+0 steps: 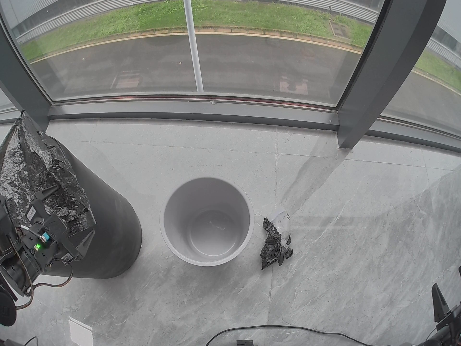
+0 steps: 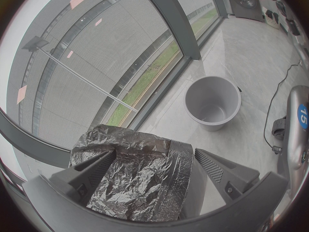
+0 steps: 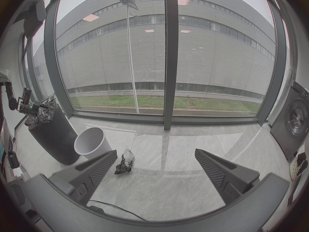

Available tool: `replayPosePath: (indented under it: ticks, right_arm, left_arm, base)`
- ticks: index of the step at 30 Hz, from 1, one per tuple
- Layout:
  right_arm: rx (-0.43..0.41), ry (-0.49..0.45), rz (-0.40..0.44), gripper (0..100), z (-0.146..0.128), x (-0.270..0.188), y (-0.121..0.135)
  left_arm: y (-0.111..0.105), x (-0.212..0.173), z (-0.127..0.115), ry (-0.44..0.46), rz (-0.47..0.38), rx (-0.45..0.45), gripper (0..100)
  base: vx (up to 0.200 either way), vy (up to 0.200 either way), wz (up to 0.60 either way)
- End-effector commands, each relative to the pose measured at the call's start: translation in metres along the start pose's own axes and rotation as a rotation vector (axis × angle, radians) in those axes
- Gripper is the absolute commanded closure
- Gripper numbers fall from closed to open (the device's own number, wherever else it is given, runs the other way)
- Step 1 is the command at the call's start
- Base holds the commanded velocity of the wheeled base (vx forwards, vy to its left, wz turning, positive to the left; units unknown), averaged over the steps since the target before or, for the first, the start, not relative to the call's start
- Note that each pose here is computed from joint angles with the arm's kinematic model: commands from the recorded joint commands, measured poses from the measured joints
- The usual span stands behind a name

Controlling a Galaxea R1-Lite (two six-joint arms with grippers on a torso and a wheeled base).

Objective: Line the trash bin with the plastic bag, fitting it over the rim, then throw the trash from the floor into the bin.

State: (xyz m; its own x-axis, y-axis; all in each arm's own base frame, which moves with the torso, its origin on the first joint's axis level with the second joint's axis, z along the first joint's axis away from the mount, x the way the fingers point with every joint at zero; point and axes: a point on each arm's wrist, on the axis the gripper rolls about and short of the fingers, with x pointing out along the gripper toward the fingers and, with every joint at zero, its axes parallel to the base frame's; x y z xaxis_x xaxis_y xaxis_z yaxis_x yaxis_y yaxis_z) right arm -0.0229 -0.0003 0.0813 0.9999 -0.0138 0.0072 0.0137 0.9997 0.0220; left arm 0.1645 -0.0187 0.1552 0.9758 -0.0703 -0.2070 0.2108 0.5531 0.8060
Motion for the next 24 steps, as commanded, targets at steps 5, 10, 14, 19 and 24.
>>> replayPosePath:
  ticks: [5, 10, 14, 19, 24]
  right_arm:
    - [0.001, 0.001, 0.000, 0, -0.0052, 0.0000, -0.0001]
    - [0.001, 0.000, 0.000, 0, -0.0048, -0.0001, -0.0001]
    - [0.001, 0.001, 0.000, 0, -0.0052, 0.0000, -0.0001]
    - [0.001, 0.001, 0.000, 0, -0.0052, 0.0000, -0.0001]
    - [0.001, 0.001, 0.000, 0, -0.0052, 0.0000, -0.0001]
  left_arm:
    - [-0.0011, 0.0072, -0.0019, 0.025, -0.011, 0.032, 0]
    - [0.0001, 0.0082, -0.0015, 0.055, 0.013, 0.050, 0]
    - [0.0017, 0.0091, -0.0004, 0.053, 0.019, 0.050, 0]
    - [0.0026, 0.0095, 0.0006, 0.049, 0.022, 0.042, 0]
    - [0.0036, 0.0099, 0.0020, 0.042, 0.025, 0.039, 100]
  base:
    - [0.000, 0.000, 0.00]
    - [0.000, 0.000, 0.00]
    - [0.000, 0.000, 0.00]
    - [0.000, 0.000, 0.00]
    - [0.000, 0.000, 0.00]
